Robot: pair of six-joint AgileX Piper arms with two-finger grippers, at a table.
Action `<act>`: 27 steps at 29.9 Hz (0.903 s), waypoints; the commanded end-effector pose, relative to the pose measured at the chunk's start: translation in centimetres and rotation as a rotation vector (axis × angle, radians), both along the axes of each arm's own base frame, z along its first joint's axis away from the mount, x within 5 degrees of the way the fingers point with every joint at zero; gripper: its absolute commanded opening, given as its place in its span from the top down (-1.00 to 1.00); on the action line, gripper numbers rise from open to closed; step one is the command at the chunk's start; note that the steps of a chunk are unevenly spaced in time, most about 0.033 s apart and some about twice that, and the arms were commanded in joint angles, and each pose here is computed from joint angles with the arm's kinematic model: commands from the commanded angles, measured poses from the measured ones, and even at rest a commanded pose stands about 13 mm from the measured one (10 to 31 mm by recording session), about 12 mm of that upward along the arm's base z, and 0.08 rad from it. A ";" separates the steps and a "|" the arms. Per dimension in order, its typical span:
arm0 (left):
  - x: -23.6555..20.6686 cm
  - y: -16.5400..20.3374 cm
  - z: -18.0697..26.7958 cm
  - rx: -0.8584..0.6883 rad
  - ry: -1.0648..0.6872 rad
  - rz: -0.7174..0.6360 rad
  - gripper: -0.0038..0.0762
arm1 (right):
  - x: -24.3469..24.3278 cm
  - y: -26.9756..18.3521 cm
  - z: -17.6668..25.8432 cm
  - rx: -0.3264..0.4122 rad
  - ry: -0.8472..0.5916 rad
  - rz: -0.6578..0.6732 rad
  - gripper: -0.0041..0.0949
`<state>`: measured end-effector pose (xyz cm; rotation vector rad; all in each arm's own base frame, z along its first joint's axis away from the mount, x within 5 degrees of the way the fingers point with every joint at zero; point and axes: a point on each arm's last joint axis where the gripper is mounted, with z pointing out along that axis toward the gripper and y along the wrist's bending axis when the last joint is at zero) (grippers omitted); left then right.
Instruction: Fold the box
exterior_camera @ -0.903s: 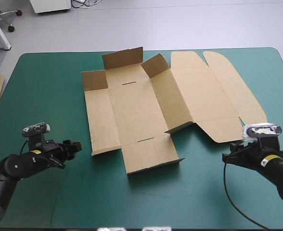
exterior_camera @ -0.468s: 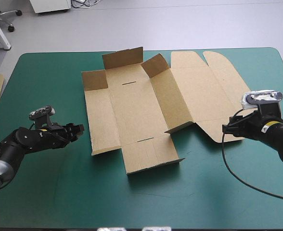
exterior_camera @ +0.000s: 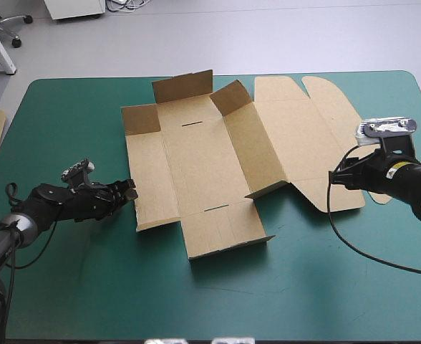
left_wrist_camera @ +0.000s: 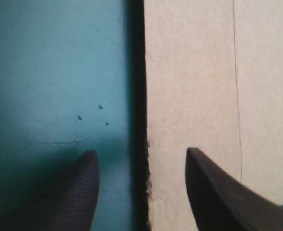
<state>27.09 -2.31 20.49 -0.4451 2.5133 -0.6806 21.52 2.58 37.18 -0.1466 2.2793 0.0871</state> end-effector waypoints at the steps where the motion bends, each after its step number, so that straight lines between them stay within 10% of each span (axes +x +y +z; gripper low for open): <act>1: 1.3 -0.2 0.8 -0.063 -0.061 0.040 -0.09 | -0.1 -0.3 1.9 0.001 -0.100 -0.008 -0.26; 21: 3.7 -2.7 -1.6 -0.443 -0.161 -0.088 -0.06 | -0.3 -0.3 1.6 0.002 -0.060 -0.006 -0.26; 27: 3.9 -2.5 -1.7 -0.392 -0.159 -0.083 0.44 | -0.3 -0.3 1.6 0.002 -0.060 -0.006 -0.26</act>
